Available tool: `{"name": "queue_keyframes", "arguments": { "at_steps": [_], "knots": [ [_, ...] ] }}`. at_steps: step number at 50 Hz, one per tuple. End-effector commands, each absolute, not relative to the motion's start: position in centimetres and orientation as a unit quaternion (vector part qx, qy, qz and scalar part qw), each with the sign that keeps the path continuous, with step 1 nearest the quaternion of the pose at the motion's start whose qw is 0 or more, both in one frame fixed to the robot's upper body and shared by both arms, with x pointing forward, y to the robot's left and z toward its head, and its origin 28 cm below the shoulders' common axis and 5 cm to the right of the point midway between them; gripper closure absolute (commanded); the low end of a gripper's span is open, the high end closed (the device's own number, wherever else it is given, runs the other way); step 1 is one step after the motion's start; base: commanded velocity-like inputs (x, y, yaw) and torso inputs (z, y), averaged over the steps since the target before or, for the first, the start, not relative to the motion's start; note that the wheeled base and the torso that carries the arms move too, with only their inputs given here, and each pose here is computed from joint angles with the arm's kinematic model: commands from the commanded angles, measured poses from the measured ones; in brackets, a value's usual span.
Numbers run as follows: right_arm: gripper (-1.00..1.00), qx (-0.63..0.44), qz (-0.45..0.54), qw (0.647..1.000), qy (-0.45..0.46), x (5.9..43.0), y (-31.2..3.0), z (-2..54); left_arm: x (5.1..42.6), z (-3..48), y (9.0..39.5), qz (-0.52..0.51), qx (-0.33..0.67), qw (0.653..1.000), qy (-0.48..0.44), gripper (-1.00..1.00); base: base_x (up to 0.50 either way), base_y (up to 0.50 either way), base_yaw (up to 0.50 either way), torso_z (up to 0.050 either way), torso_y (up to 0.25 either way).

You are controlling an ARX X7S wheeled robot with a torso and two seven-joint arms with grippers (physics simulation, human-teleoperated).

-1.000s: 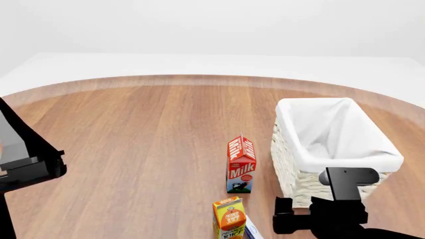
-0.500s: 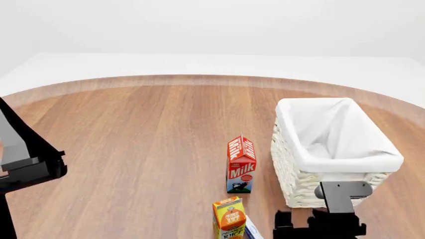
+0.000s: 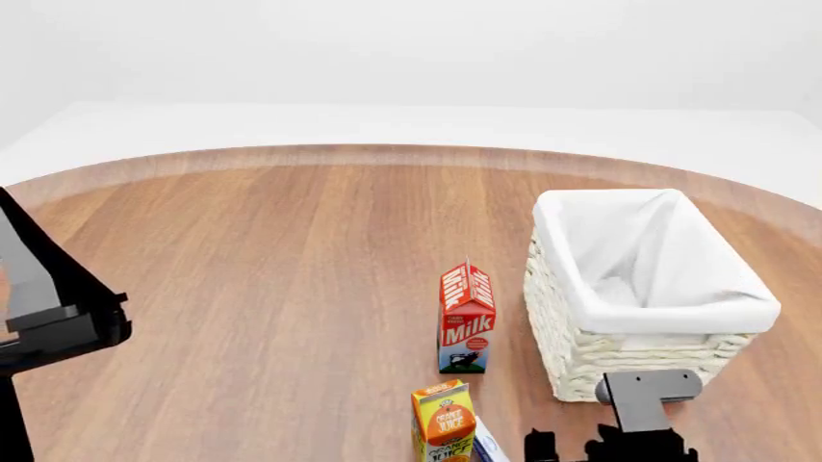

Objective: Pick up the cream cheese box and the butter, and put them in the basket.

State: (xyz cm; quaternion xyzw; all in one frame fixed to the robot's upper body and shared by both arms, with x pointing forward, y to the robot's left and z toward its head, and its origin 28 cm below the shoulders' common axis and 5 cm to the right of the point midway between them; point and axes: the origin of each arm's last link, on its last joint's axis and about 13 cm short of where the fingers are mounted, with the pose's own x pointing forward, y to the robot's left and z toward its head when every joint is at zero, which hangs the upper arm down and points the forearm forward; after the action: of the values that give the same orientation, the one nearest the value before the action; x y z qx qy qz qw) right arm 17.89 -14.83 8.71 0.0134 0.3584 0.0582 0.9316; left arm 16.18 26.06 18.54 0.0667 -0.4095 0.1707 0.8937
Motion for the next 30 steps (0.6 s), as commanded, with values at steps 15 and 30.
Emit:
{"name": "queue_keyframes", "arguments": {
  "at_steps": [15,30],
  "knots": [
    [-1.0,-0.021,0.091,0.932,0.349,18.0,-14.0,7.8,16.1,18.4,26.2,0.173,0.074,0.891,-0.413,-1.0,0.0,0.0,0.0,0.0,0.0],
    [-1.0,-0.037,0.123,0.927,0.352,18.2,-13.4,7.5,16.2,18.3,26.2,0.173,0.073,0.892,-0.412,-1.0,0.0,0.0,0.0,0.0,0.0]
  ]
}}
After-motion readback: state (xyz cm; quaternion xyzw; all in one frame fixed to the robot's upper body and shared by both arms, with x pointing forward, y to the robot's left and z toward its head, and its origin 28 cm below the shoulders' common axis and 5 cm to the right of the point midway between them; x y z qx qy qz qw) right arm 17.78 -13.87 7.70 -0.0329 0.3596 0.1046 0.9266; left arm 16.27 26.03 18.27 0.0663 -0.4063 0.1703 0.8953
